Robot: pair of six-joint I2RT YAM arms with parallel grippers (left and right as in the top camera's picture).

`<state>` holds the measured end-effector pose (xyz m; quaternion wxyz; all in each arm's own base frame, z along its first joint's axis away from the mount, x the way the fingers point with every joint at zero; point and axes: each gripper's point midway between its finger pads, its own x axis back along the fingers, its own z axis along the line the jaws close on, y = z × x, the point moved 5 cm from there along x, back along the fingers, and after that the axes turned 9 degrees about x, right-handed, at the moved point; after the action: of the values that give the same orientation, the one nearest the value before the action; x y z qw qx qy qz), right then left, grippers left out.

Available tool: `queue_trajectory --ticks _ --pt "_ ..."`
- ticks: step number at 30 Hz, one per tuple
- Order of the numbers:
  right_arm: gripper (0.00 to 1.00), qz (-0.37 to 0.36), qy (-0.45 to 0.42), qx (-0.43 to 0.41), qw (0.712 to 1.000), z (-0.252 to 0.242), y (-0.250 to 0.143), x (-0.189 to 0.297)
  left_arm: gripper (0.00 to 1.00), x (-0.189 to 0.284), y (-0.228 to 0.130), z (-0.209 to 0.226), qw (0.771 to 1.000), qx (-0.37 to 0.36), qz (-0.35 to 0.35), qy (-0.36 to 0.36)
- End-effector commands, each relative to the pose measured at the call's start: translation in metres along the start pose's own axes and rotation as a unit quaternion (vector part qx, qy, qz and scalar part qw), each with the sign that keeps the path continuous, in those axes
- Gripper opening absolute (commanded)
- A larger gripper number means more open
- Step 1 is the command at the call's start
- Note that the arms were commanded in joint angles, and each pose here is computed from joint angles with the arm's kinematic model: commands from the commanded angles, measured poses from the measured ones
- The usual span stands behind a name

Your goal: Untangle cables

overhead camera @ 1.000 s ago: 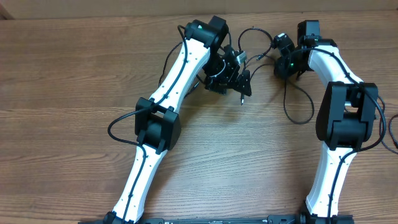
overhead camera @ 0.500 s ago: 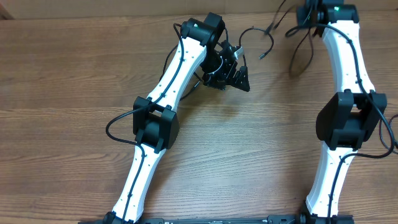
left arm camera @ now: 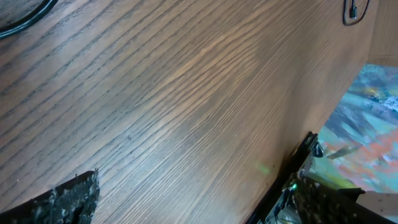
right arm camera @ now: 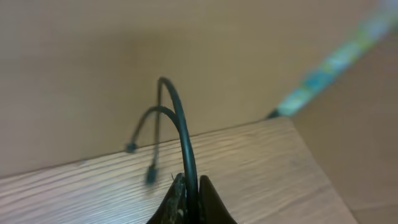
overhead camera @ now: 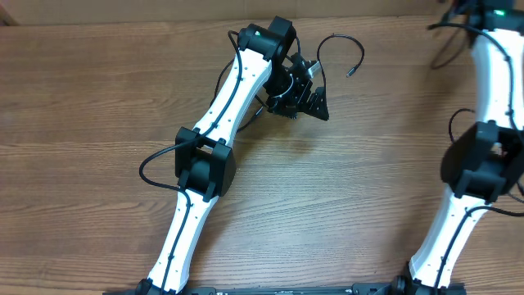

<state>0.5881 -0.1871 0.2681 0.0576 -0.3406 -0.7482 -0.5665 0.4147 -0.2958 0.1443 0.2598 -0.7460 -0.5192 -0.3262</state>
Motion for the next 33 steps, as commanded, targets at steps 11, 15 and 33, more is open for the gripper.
queue_trajectory --ticks 11,15,33 --pt "0.04 0.077 0.034 -0.039 0.996 -0.001 -0.088 -0.075 1.00 -0.003 0.001 0.003 1.000 -0.005 0.002 -0.007" --pt "0.04 0.089 0.045 -0.034 0.994 0.018 -0.102 -0.087 0.99 -0.003 0.003 0.002 1.000 -0.008 -0.002 -0.008" --pt "1.00 0.092 0.098 -0.063 0.989 0.019 -0.045 -0.006 1.00 0.003 0.006 0.012 1.000 0.003 -0.010 0.006"
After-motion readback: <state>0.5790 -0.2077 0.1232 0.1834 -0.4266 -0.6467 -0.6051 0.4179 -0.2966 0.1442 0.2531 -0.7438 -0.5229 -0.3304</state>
